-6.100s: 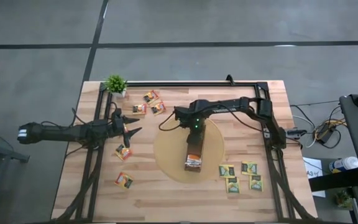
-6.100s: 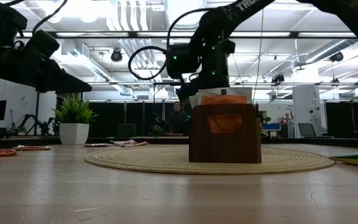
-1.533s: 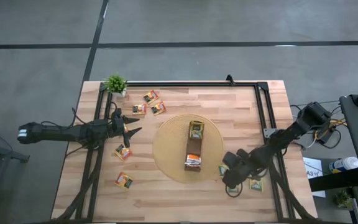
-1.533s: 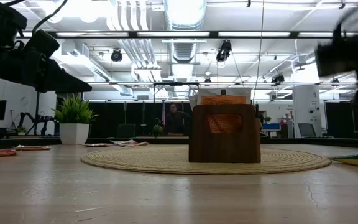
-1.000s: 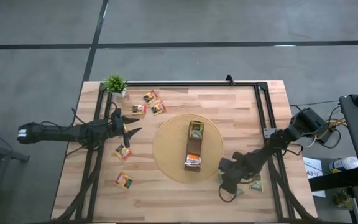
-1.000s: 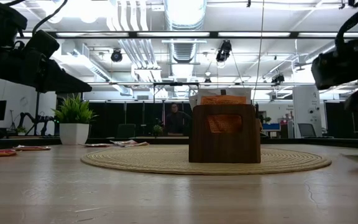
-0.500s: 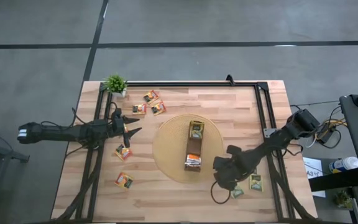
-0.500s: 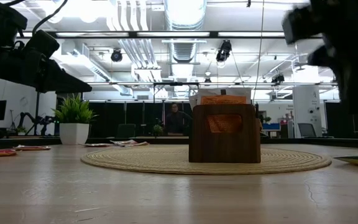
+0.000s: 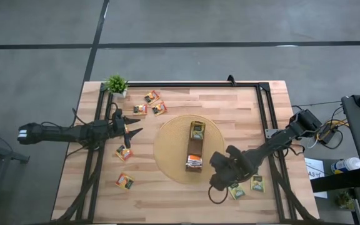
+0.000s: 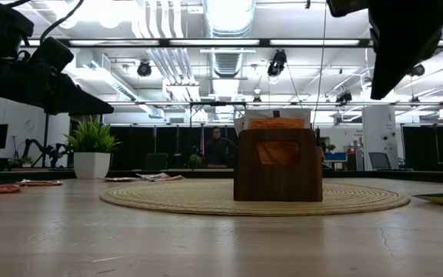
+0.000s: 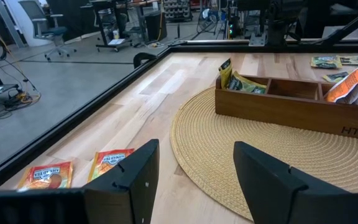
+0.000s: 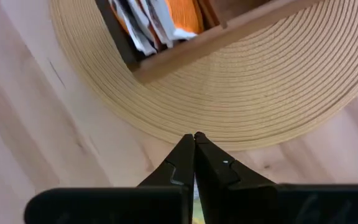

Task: Pick & Place Tea
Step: Put the yellow tea bag into the top section of the wooden organizer

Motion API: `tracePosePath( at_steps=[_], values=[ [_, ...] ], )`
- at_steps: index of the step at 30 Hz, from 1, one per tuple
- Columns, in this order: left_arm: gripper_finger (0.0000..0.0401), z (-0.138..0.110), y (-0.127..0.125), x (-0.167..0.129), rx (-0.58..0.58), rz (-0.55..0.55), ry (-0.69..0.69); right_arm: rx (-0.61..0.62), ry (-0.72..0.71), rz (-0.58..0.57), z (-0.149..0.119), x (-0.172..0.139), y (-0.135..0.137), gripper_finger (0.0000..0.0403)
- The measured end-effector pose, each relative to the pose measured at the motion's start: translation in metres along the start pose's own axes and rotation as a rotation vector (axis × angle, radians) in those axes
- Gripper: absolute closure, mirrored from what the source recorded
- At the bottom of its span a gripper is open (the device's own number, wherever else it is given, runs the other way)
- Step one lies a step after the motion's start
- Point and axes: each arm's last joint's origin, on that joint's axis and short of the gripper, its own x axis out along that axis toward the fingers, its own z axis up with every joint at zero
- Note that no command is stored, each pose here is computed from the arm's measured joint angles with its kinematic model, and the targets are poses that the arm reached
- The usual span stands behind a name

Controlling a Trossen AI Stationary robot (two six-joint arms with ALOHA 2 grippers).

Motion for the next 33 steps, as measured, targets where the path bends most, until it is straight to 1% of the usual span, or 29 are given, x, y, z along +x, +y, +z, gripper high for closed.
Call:
tracePosePath(
  at_steps=[4,9,12,15,18,24,30,33],
  values=[
    [0.0199,0.0,0.0,0.0,0.0,0.0,0.0,0.133,-0.01,0.023,0.0018,-0.002,0.0024,0.0394],
    [0.0199,-0.0001,0.0,0.0,0.0,0.0,0.001,0.259,-0.02,0.025,0.0017,-0.0009,0.0024,0.0394],
    [0.0199,0.0,0.0,0.0,0.0,0.0,0.0,0.312,-0.1,-0.006,0.0009,0.0022,0.0004,0.0394],
    [0.0199,0.0,0.0,0.0,0.0,0.0,0.0,0.306,-0.19,-0.037,-0.0001,0.0052,-0.0013,0.0394],
    [0.0199,-0.0001,0.0,0.0,0.0,0.0,0.001,0.278,-0.209,-0.048,0.0007,0.0057,-0.002,0.0394],
    [0.0199,0.0,0.0,0.0,0.0,0.0,0.0,0.191,-0.298,-0.093,0.0036,0.005,-0.0035,0.0394],
    [0.0199,-0.0002,0.0,0.0,0.0,0.0,0.001,0.181,-0.3,-0.097,0.0042,0.0051,-0.0038,0.0394],
    [0.0199,-0.0001,0.0,0.0,0.0,0.0,0.001,0.153,-0.3,-0.103,0.0047,0.0052,-0.0042,0.0394]
  ],
)
